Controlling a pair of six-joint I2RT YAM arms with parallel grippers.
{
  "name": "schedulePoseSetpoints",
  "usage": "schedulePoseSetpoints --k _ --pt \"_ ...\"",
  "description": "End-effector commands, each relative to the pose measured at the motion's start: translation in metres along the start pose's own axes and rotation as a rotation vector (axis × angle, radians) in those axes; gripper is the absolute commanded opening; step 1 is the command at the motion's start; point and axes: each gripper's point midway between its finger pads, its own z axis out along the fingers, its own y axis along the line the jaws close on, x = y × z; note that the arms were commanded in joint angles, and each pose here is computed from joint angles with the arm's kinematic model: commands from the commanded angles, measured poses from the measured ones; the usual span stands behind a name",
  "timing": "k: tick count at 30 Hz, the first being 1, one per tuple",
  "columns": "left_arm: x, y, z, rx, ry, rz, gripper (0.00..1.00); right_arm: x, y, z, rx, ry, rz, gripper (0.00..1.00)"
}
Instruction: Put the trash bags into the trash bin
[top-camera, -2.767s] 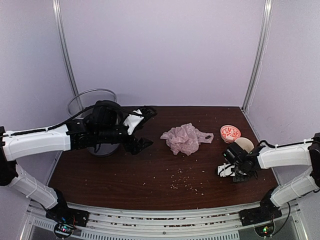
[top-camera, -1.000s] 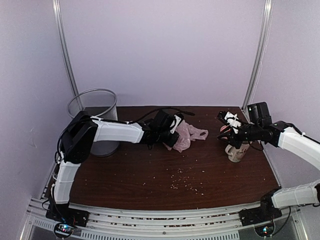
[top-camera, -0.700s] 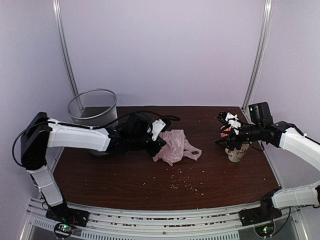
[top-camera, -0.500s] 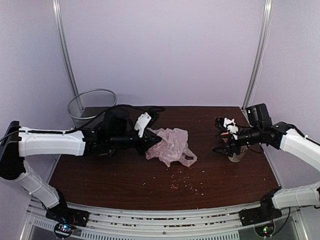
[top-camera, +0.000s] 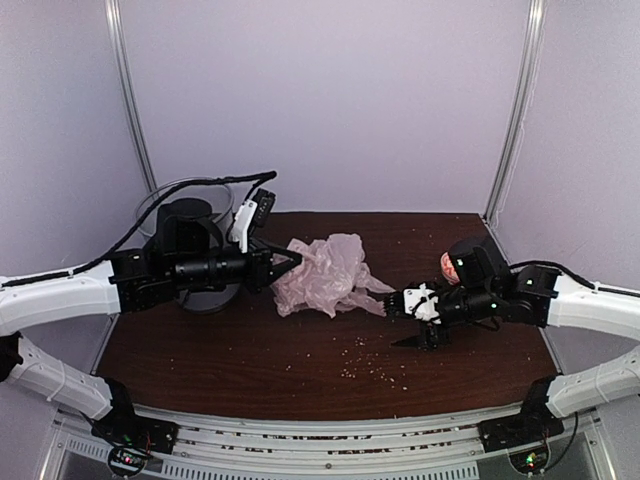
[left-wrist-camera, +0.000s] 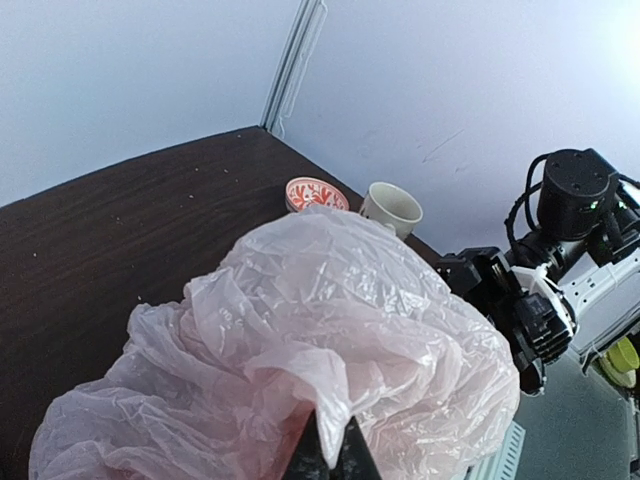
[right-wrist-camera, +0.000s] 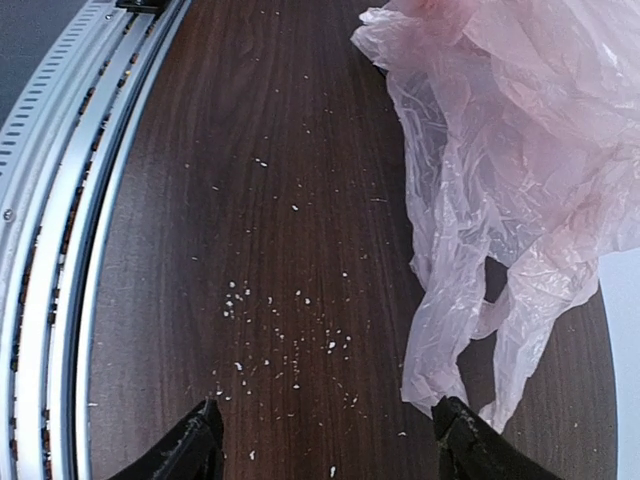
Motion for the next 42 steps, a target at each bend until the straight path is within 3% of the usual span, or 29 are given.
schedulePoseSetpoints --k 1,5,15,27,36,38,42 --pt "-0.014 -0.01 -0.006 0.034 -0.007 -0.12 0.0 -0.016 -0.027 0.002 0.177 -0.026 -0.046 0.73" --pt "-0.019 -0.018 -0.01 0.068 -0.008 -0.149 0.0 -0.013 -0.031 0.006 0.26 -0.015 -0.055 0.72" --pt "-0.039 -0.037 -0.019 0.149 -0.035 -0.208 0.0 0.002 0.002 0.023 0.177 0.031 -0.119 0.68" --pt "-0.055 -0.059 -0.025 0.248 -0.032 -0.226 0.0 0.003 -0.03 0.02 0.383 0.058 -0.084 0.66" --pt "-0.051 -0.061 -0.02 0.268 -0.01 -0.23 0.0 0.01 -0.022 0.029 0.36 0.082 -0.103 0.6" --pt "-0.053 -0.061 -0.02 0.263 -0.014 -0.226 0.0 0.01 -0.02 0.031 0.355 0.089 -0.107 0.46" --pt "-0.07 -0.044 -0.009 0.133 -0.024 -0.163 0.0 0.003 -0.014 0.029 0.301 0.07 -0.056 0.07"
